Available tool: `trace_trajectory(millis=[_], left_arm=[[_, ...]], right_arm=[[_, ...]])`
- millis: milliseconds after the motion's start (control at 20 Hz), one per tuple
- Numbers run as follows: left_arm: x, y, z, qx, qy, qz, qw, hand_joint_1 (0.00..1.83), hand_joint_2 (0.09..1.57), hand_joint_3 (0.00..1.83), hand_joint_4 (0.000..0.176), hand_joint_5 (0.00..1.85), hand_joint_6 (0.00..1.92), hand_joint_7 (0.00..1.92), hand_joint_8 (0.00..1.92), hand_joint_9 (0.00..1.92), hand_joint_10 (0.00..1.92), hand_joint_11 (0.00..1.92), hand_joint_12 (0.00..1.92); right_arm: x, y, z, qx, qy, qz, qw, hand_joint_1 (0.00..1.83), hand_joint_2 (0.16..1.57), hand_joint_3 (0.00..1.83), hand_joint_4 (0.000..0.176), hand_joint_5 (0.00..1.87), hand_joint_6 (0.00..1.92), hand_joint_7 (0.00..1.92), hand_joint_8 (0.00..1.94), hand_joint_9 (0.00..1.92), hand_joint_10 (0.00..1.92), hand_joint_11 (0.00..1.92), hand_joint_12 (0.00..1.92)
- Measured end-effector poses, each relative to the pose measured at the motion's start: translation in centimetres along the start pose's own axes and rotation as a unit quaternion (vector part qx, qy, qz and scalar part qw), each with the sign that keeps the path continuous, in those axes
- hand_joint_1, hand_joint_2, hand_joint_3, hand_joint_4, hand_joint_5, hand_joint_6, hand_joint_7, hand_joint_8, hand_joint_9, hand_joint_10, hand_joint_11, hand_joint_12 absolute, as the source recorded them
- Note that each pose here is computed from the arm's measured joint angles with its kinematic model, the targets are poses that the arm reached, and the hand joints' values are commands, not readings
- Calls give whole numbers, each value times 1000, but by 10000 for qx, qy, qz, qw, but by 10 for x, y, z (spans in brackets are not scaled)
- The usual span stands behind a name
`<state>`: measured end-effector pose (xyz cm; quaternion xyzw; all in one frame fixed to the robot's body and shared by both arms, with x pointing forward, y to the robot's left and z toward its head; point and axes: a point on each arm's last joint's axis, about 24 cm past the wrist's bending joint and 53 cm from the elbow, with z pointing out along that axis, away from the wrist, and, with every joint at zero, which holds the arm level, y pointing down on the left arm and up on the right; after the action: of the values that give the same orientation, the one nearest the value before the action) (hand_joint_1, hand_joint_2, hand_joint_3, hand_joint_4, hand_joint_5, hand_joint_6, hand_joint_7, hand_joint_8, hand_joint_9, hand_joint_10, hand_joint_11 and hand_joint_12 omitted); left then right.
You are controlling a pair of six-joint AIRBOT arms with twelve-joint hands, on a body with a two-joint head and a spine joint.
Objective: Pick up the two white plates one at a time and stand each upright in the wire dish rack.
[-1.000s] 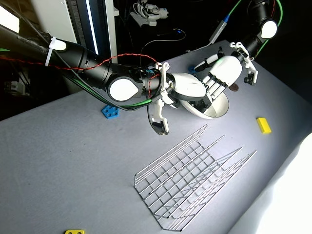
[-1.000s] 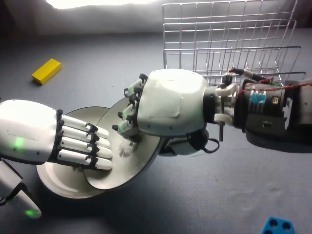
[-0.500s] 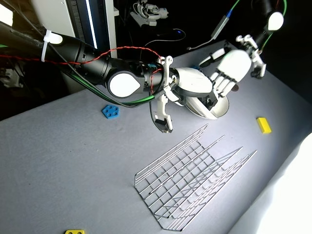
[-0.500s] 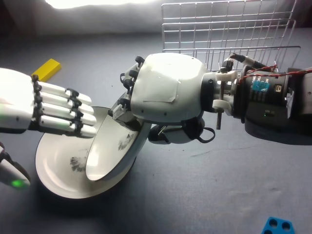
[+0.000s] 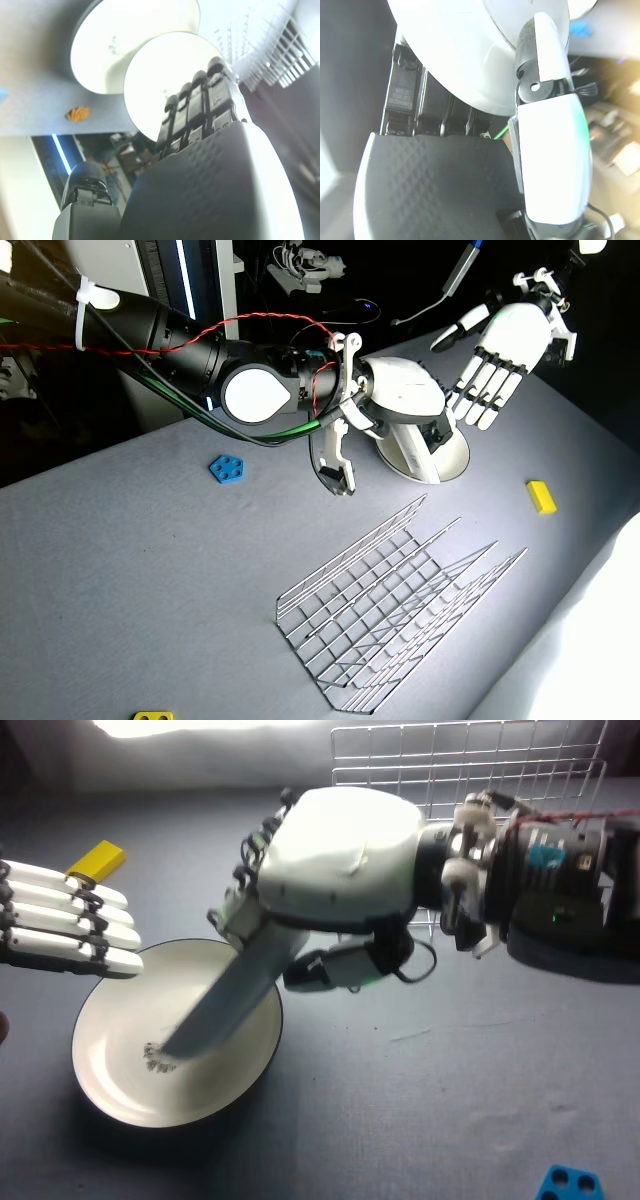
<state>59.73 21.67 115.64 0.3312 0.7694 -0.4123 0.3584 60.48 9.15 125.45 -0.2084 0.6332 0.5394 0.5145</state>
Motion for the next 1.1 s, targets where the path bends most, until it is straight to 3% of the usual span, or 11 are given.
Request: trace_trajectory(millis=[150,450,650,900,1100], left_arm=[[-1,3,-11,-102,-16,-78,9999,0,1095,0,0,4,0,7,0,0,0,0,0],[16,9,-22,-287,314,45,9991,0,1087,0,0,0,0,1,0,0,0,0,0],[23,13,-25,-335,444,28,9985,0,1092,0,0,0,0,7,2,0,0,0,0],[25,16,-29,-389,469,41,9981,0,1092,0,0,0,0,13,2,0,0,0,0],[25,16,-29,-384,464,51,9982,0,1086,0,0,0,0,0,0,0,0,0,0]], right_arm=[[-19,-1,-1,37,-129,455,9989,1188,1161,0,30,864,1175,932,1059,1154,9,703,1058],[-64,7,-4,-66,-471,1668,9848,1206,1132,0,31,931,1075,982,979,1207,25,693,1128],[-84,7,-9,-95,-636,1997,9778,1209,1127,0,29,947,1074,986,946,1208,20,713,1110],[-106,-3,-22,19,-816,2529,9641,1209,1126,1,31,954,1055,977,971,1206,14,714,1085],[-123,-16,-37,119,-1009,3020,9479,1205,1131,3,30,937,1084,972,976,1206,10,725,1085]])
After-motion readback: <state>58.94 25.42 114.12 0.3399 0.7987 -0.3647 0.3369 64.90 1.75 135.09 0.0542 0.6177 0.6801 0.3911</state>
